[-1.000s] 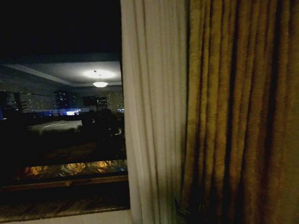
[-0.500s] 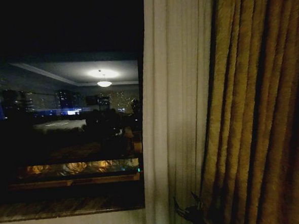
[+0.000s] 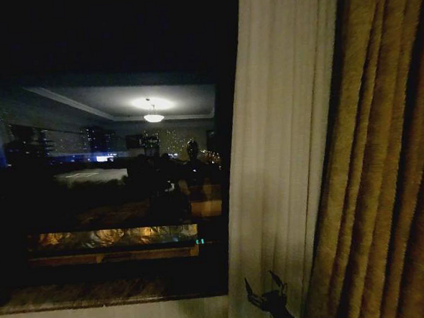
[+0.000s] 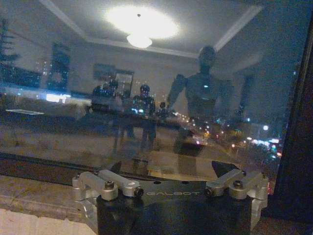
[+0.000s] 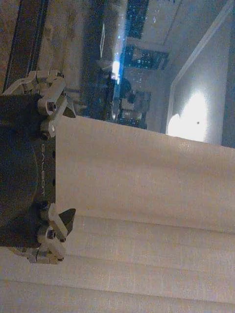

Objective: Open the curtains by pulling them apart, changing their state from closed to fully open.

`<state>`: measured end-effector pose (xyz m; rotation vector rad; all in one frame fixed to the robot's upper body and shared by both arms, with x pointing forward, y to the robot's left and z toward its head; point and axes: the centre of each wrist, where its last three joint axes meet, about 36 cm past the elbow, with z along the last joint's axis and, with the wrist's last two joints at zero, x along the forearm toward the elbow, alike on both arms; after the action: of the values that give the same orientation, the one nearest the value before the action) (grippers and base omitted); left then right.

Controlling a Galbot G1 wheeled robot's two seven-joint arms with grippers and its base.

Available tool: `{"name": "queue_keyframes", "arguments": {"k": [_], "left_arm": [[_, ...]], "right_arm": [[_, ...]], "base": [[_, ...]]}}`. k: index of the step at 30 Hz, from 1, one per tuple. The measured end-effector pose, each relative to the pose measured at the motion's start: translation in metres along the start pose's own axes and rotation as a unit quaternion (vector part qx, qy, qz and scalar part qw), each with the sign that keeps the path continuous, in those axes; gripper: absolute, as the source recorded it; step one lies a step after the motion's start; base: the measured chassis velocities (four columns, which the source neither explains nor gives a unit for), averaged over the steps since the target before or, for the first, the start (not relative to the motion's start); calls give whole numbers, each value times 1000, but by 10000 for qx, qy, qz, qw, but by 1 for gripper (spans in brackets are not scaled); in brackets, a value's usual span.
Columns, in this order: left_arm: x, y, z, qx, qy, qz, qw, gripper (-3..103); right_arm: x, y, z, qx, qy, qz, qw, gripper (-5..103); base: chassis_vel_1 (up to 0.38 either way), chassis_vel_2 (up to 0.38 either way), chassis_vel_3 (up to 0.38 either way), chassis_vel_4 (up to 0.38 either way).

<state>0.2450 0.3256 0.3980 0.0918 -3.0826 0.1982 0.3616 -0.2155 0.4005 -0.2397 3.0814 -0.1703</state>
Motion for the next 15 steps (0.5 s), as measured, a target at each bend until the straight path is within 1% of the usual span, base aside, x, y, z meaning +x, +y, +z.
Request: {"name": "queue_keyframes", "arguments": {"k": [3,5,10,12,13,15], "left_arm": [[0,1,0,-11,2,0,10000,100],[0,3,3,-18,26,-3,10000,100],[-1,3,6,-6,66,23,10000,100],[-2,3,7,0,72,67,10000,100],[-2,3,7,0,72,67,10000,100],[-2,4,8,6,79,66,9999,100]], "right_arm": [[0,1,0,-3,22,-1,10000,100],[2,7,-5,-27,263,-32,9996,100],[-4,15,-12,-112,445,-86,9989,100],[-19,19,-15,-241,504,-88,9984,100],[-19,19,-15,-241,504,-88,9984,100],[-33,18,-13,-264,494,-67,9984,100]], "base": [[0,0,0,0],[0,0,0,0],[0,0,0,0],[0,0,0,0],[0,0,0,0],[0,0,0,0]]}}
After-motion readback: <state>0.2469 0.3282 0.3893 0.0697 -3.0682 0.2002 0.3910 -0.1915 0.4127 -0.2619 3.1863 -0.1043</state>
